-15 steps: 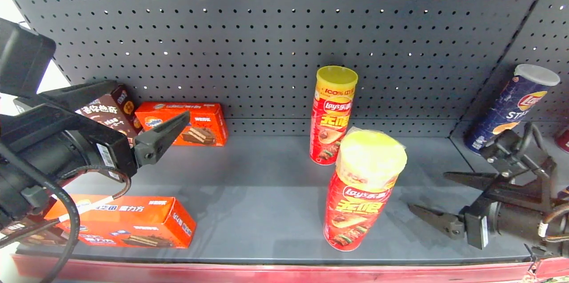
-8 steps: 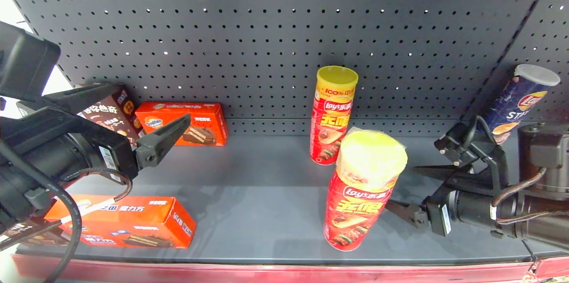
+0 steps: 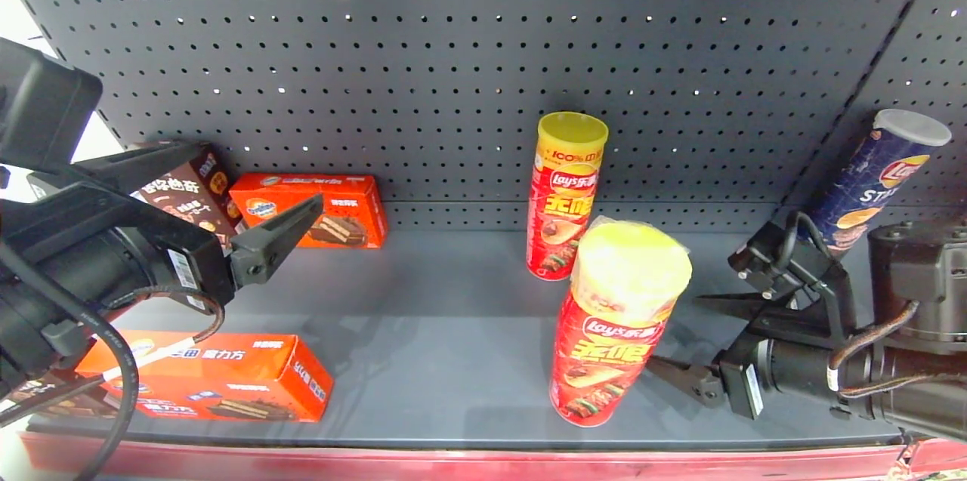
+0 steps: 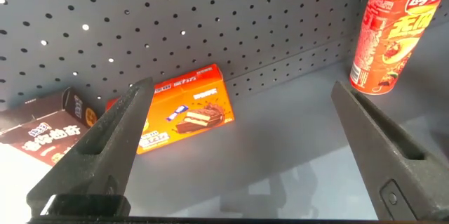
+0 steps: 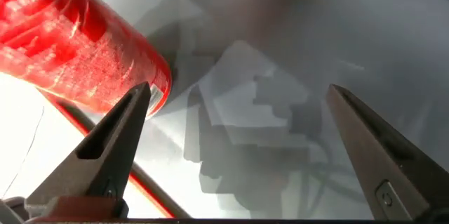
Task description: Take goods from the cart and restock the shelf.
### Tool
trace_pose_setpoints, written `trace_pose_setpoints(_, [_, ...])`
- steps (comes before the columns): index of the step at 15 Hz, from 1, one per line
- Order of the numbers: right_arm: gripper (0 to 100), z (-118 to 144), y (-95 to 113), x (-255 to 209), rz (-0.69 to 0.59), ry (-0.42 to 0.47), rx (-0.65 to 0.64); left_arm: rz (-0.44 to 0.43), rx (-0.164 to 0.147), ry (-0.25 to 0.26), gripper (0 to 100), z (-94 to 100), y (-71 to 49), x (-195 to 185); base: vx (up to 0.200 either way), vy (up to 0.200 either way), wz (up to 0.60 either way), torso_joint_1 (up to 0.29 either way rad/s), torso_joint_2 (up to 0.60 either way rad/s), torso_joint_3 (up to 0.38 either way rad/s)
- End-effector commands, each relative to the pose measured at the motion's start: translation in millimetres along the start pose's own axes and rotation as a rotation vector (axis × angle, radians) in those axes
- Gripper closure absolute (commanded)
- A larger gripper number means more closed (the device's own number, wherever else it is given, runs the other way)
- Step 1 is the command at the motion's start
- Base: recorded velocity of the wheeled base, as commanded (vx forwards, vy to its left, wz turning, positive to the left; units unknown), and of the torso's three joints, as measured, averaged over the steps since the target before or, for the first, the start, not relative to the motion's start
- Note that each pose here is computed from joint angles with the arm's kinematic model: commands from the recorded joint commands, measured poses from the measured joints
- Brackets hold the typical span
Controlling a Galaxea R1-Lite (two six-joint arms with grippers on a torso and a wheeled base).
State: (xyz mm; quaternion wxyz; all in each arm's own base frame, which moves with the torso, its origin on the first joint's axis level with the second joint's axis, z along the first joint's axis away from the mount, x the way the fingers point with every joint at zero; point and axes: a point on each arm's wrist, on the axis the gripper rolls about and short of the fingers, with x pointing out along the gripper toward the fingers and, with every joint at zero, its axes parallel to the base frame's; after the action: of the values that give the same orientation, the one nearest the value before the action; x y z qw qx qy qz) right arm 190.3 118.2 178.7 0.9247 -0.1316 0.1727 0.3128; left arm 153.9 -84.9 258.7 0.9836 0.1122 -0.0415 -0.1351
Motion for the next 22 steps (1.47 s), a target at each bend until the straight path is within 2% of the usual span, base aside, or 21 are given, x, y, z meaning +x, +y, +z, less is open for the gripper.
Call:
trace_pose_setpoints(1, [0, -7.5, 2.9, -14.2, 0.003, -0.007, -0.002, 0.000, -0.001, 0.000, 0, 0.0, 0.0, -0.1, 0.000, 0.000, 0.00, 0.000, 0.00, 0.000])
trace_pose_setpoints(7, [0, -3.0, 9.5, -9.0, 0.036, -0.013, -0.016, 0.003, -0.001, 0.002, 0, -0.4, 0.3, -0.5, 0.000, 0.000, 0.00, 0.000, 0.00, 0.000])
trace_pose_setpoints(22, [0, 2.6, 9.2, 6.9, 0.043, -0.002, -0.019, 0.012, 0.000, 0.011, 0, -3.2, 1.9, -0.7, 0.000, 0.000, 0.00, 0.000, 0.00, 0.000])
